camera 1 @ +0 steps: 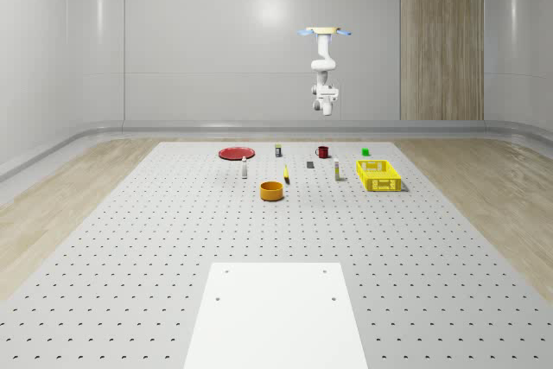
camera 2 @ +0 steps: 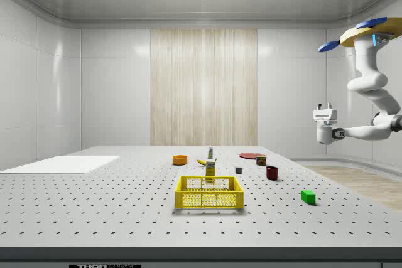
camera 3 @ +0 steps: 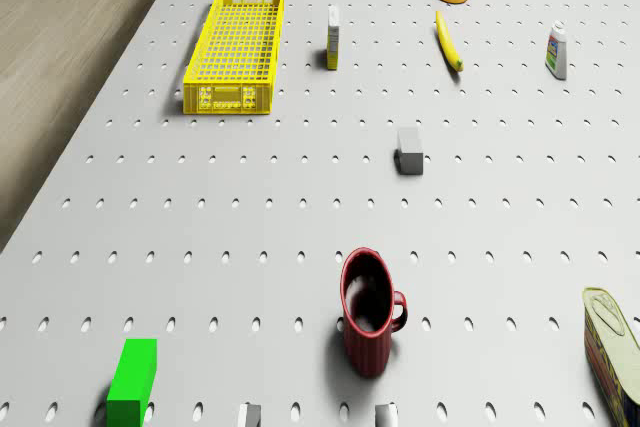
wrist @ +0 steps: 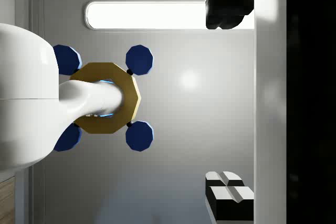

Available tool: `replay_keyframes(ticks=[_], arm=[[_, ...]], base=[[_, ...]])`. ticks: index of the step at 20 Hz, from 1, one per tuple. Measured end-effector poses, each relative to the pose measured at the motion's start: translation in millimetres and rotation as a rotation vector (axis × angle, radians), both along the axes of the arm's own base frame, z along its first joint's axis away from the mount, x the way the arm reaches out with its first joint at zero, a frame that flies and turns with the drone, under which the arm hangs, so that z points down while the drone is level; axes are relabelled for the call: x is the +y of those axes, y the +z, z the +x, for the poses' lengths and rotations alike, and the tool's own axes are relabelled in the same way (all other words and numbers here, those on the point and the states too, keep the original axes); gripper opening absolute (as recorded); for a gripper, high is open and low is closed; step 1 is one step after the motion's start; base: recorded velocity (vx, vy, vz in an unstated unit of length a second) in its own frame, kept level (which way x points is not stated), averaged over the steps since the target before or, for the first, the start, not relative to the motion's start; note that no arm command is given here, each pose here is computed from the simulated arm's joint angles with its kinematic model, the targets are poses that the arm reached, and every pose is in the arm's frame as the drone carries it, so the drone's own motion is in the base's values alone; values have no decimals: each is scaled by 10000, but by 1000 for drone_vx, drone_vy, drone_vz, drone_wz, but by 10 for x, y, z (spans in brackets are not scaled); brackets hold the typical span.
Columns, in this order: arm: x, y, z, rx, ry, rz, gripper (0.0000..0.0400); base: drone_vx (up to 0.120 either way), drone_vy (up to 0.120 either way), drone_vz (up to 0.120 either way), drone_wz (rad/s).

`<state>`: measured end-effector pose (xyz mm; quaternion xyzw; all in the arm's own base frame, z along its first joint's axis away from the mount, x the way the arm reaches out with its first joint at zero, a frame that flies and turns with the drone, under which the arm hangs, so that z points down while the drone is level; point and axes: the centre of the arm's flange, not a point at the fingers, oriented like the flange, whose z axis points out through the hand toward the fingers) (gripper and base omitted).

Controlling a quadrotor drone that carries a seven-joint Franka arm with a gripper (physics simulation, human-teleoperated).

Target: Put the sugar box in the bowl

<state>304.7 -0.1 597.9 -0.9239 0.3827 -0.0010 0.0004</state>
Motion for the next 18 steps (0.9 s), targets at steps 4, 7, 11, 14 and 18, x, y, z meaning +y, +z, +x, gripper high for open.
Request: replay_keyframes(ticks=[4,7,11,14,18], arm=[[-1,296,-36,-32,0,0,400],[-1,496,-33,-55,0,0,400],[0,708,-18,-86,0,0,400],[0,810,-10,-110,0,0,400],[0,883,-5,-141,0,-1,400]], base=[[0,0,0,0],[0,0,0,0],[0,0,0,0],[0,0,0,0],[0,0,0,0]])
